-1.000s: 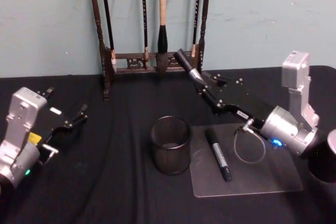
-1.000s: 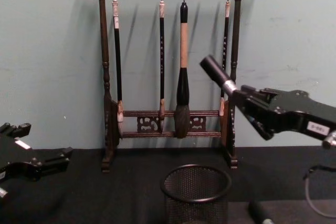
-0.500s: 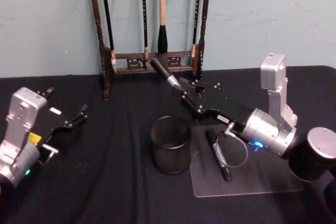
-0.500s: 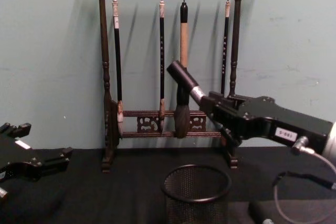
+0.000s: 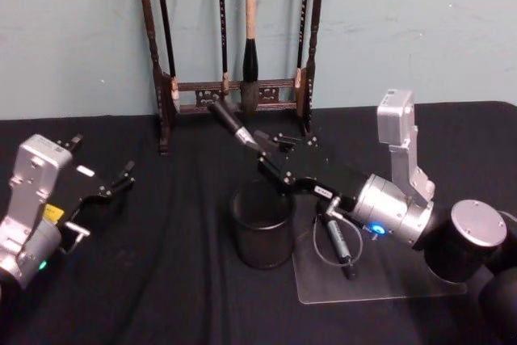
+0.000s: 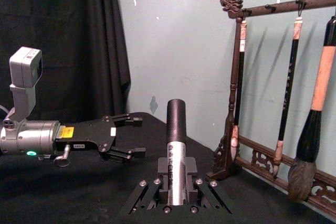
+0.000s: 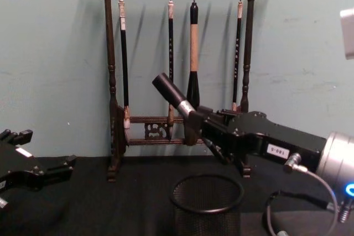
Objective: Pick up the water-based marker from the table and place it into the pen holder.
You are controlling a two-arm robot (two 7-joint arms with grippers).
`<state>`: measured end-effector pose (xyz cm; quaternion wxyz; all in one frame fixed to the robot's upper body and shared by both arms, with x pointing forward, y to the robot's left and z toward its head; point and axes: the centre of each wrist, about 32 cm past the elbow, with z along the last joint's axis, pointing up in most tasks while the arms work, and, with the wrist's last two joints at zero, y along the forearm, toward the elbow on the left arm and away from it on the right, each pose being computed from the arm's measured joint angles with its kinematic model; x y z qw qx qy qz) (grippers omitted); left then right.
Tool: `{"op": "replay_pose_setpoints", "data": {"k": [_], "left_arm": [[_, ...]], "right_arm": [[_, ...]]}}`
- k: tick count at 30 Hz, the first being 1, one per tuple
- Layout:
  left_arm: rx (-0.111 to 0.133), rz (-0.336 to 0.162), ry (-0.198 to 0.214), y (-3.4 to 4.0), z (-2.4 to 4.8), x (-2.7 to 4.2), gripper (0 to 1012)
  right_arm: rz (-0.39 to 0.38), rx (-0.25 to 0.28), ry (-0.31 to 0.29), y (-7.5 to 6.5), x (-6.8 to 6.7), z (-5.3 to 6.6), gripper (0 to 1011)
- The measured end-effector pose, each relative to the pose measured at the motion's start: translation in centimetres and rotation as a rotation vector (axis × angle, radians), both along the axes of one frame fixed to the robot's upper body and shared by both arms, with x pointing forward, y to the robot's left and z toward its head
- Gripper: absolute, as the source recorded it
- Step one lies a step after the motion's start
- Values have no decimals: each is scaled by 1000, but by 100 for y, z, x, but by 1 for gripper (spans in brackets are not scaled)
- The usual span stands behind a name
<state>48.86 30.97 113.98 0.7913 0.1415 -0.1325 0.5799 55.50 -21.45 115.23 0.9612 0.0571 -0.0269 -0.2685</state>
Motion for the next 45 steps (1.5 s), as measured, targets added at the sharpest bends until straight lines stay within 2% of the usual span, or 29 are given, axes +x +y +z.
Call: {"op": "replay_pose_setpoints", "data": {"k": [18, 30, 35, 45], "left_arm": [[0, 0, 0, 0, 0, 0, 1009], [0, 0, 0, 0, 0, 0, 1009], [0, 0, 0, 0, 0, 0, 1009], [0, 0, 0, 0, 0, 0, 1009]], "right_arm": [[-9, -32, 80, 70, -87, -180, 197], [-21, -49, 101, 94, -116, -258, 197], [-35, -64, 97, 102, -129, -268, 197], [-33, -61, 97, 98, -129, -267, 197]]}}
